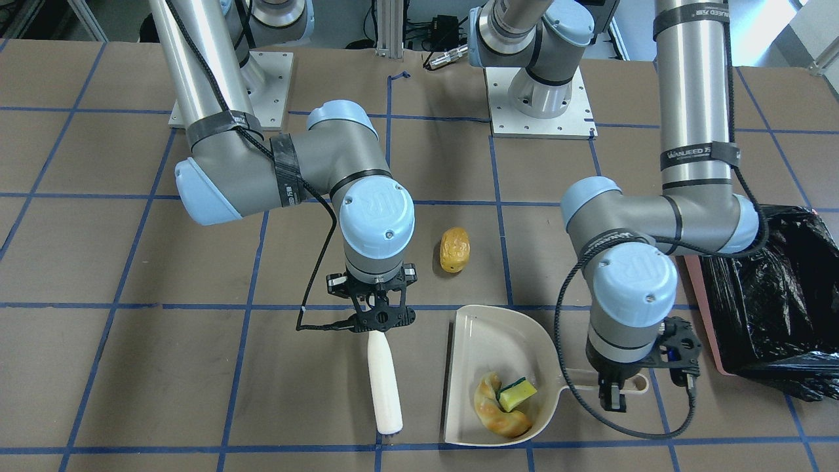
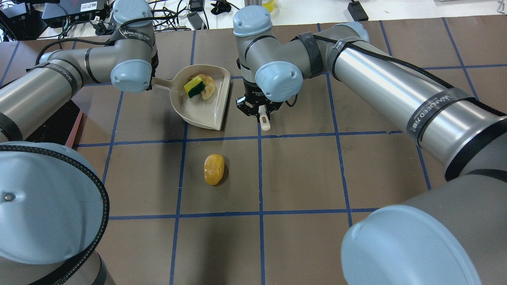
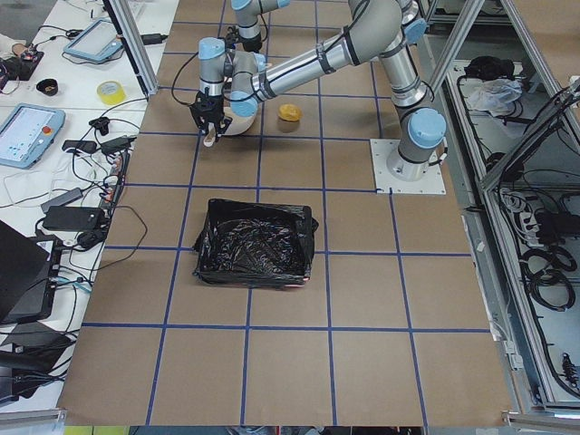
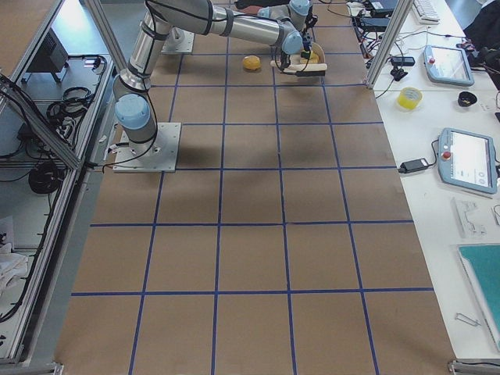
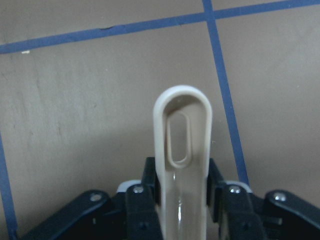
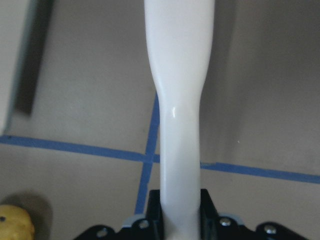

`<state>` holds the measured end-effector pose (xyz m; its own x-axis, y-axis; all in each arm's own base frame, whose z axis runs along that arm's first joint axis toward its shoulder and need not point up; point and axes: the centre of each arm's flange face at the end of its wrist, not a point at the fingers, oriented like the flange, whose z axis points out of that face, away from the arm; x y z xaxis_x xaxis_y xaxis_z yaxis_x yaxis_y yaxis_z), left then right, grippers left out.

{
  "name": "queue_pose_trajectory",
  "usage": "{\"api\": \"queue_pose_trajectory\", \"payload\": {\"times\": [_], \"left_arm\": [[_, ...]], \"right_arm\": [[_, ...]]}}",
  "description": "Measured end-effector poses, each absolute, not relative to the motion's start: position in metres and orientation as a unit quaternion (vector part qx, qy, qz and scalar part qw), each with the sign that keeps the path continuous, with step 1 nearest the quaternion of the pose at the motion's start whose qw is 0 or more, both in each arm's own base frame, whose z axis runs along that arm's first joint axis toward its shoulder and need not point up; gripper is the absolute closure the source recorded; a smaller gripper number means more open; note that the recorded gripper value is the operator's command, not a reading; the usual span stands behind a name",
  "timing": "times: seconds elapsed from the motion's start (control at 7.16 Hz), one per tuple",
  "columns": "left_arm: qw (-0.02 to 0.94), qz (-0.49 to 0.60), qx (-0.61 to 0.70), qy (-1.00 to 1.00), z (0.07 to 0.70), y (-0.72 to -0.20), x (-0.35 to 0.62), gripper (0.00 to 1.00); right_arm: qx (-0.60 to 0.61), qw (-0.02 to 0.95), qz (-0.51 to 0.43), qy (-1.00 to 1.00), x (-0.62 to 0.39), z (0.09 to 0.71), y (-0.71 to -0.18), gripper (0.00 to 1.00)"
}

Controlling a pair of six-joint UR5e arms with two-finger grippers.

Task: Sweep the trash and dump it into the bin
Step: 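Move the dustpan toward the potato while the right gripper sweeps it in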

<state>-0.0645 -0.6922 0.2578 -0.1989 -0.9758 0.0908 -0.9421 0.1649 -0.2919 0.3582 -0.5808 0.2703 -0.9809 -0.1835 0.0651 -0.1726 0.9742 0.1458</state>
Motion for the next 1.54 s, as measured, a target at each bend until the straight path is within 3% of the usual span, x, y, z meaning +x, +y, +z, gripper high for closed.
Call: {"api": "queue_pose_trajectory", "payload": {"times": [0.42, 0.98, 1.54], "left_arm": [[0.056, -0.125, -0.613, 0.778, 0.264, -0.666, 0.004, 1.00], [0.066, -0.162, -0.595, 0.785, 0.225, -0.547, -0.005, 1.00], [0.087, -0.149, -0.634, 0.754, 0.247, -0.497, -0.018, 1.00]], "right_arm": [[0.047, 0.079, -0.128, -0.988, 0.348, 0.303, -0.496, 0.91], [-0.054, 0.074, -0.188, -0.978, 0.408, 0.296, -0.361, 0.96], [-0.148, 0.015, -0.202, -0.968, 0.444, 0.262, -0.317, 0.96]]}}
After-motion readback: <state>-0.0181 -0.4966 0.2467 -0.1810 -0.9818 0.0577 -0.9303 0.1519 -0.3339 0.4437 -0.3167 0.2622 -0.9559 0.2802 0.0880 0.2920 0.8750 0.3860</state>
